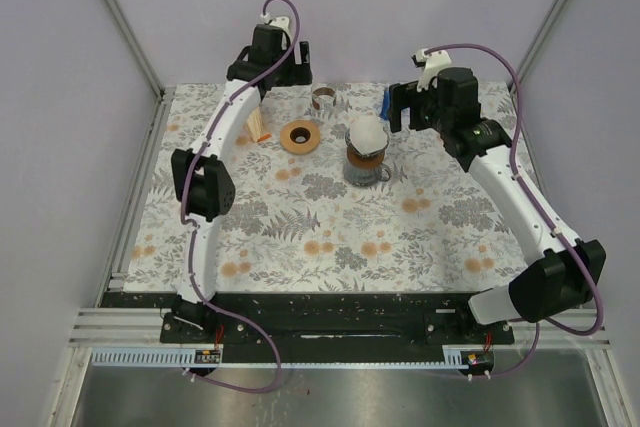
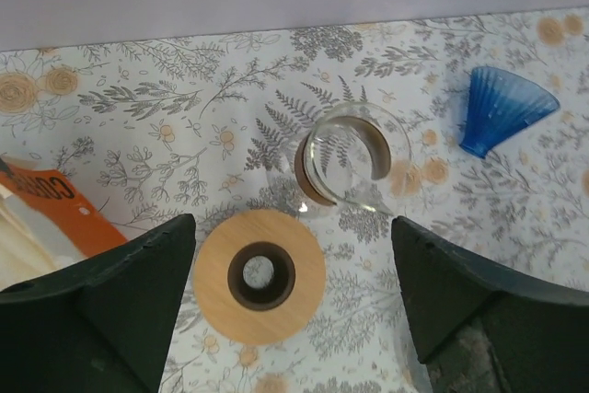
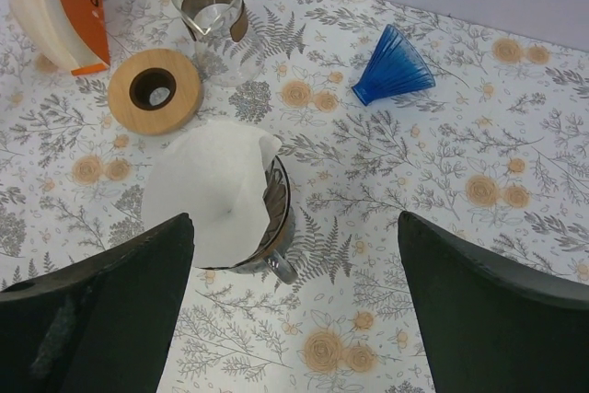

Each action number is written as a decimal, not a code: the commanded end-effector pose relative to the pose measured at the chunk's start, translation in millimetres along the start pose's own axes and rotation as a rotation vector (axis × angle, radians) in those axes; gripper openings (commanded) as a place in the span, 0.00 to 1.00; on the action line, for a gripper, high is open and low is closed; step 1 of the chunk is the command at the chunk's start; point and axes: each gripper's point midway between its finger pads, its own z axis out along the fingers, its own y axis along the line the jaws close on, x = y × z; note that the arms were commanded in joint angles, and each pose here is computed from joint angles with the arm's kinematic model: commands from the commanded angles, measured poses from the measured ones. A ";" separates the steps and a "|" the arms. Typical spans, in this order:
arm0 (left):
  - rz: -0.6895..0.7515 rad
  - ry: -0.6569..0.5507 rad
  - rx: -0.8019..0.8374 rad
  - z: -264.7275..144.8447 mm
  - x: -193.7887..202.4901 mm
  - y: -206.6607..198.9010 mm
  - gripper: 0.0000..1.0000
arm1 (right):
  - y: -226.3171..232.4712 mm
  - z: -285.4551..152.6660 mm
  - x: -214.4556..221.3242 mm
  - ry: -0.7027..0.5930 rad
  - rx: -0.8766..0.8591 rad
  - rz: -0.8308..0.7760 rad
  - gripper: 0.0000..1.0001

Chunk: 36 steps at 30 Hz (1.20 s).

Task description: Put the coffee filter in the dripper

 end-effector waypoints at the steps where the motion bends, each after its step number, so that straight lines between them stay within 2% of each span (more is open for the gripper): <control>1: -0.103 -0.143 -0.051 22.9 -31.2 -5.6 0.88 | -7.9 -11.6 -5.7 -0.033 0.033 -0.033 0.99; 4: -0.110 -0.144 -0.061 50.5 -15.9 -8.5 0.86 | -8.9 -10.2 2.3 -0.009 0.034 -0.048 0.99; 9: -0.112 -0.160 -0.066 74.3 -6.9 -5.9 0.81 | -10.0 -10.6 8.8 0.009 0.035 -0.054 0.99; 14: -0.103 -0.126 -0.063 93.3 13.7 -5.1 0.69 | -11.4 -12.9 12.6 0.014 0.037 -0.078 1.00; 23: -0.059 -0.055 -0.062 104.5 45.1 -3.7 0.22 | -12.2 -17.0 10.9 0.006 0.035 -0.109 0.99; 29: -0.057 -0.073 -0.047 86.7 29.0 -7.9 0.02 | -11.9 -17.4 11.7 0.005 0.035 -0.101 1.00; 36: -0.064 -0.181 0.018 37.8 -34.4 -22.4 0.00 | -3.9 -25.1 6.2 -0.010 -0.001 -0.077 0.99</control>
